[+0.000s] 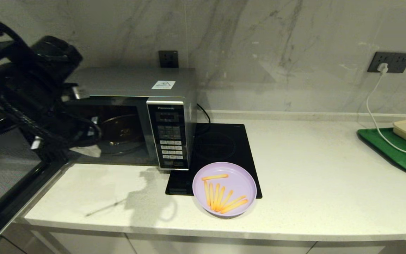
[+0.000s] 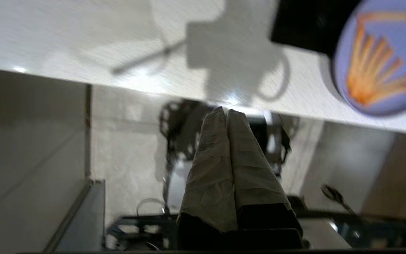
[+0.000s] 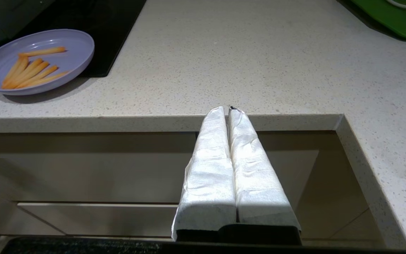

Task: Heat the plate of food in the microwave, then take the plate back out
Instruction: Put the plate in the microwave oven

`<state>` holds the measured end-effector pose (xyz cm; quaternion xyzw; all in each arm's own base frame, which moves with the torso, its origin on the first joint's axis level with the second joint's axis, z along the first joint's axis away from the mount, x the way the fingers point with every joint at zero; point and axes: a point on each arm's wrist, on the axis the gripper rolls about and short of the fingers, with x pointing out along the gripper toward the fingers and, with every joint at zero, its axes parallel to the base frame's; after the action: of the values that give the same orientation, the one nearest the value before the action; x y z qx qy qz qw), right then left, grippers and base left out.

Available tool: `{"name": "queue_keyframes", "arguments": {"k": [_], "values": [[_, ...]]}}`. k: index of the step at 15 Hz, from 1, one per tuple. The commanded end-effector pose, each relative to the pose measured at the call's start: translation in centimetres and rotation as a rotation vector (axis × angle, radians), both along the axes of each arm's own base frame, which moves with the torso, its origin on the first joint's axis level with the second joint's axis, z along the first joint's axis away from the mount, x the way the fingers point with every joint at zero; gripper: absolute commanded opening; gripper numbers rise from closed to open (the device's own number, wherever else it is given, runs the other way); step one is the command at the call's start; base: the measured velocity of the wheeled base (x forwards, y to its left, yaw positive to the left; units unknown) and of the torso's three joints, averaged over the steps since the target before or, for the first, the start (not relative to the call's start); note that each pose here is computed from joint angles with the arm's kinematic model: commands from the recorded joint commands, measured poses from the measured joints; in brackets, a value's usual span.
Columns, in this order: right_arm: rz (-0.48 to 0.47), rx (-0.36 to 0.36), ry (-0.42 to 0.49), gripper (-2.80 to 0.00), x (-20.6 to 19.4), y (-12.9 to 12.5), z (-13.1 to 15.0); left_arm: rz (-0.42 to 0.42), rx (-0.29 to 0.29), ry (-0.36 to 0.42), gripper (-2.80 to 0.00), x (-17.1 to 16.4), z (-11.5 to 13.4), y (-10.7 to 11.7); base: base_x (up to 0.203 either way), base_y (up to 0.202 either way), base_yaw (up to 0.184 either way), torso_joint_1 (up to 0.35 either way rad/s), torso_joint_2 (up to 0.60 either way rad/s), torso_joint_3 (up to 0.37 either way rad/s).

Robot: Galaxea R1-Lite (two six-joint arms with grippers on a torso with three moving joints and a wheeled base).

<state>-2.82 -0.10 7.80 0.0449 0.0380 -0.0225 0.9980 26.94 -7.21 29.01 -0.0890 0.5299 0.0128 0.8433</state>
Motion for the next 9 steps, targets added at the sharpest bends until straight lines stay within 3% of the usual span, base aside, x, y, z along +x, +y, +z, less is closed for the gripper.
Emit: {"name": "queue_keyframes", "arguments": {"k": [1,2,4,6,9], "values": [[0.0,0.0,0.0,-2.8,0.0,0.0,0.0,-0.013,0.011,0.152,-2.8,2.1,-4.2,-5.8,0.0,0.0,0.0,0.0,0.0,0.0],[0.0,0.0,0.001,-2.8,0.0,0.0,0.0,0.0,0.026,0.193,0.0,2.6,-5.6,-7.9,0.0,0.0,0.0,0.0,0.0,0.0],[0.0,0.0,0.0,-2.8,0.0,0.0,0.0,-0.011,0.042,0.23,0.0,2.1,-7.2,-11.6,0.0,0.0,0.0,0.0,0.0,0.0],[0.0,0.0,0.0,-2.8,0.0,0.0,0.0,0.002,0.043,0.244,0.0,2.4,-9.0,-13.9,0.0,0.0,0.0,0.0,0.0,0.0],[0.0,0.0,0.002,-2.8,0.0,0.0,0.0,0.062,0.047,0.193,0.0,4.3,-12.3,-16.3,0.0,0.0,0.0,0.0,0.0,0.0]]}}
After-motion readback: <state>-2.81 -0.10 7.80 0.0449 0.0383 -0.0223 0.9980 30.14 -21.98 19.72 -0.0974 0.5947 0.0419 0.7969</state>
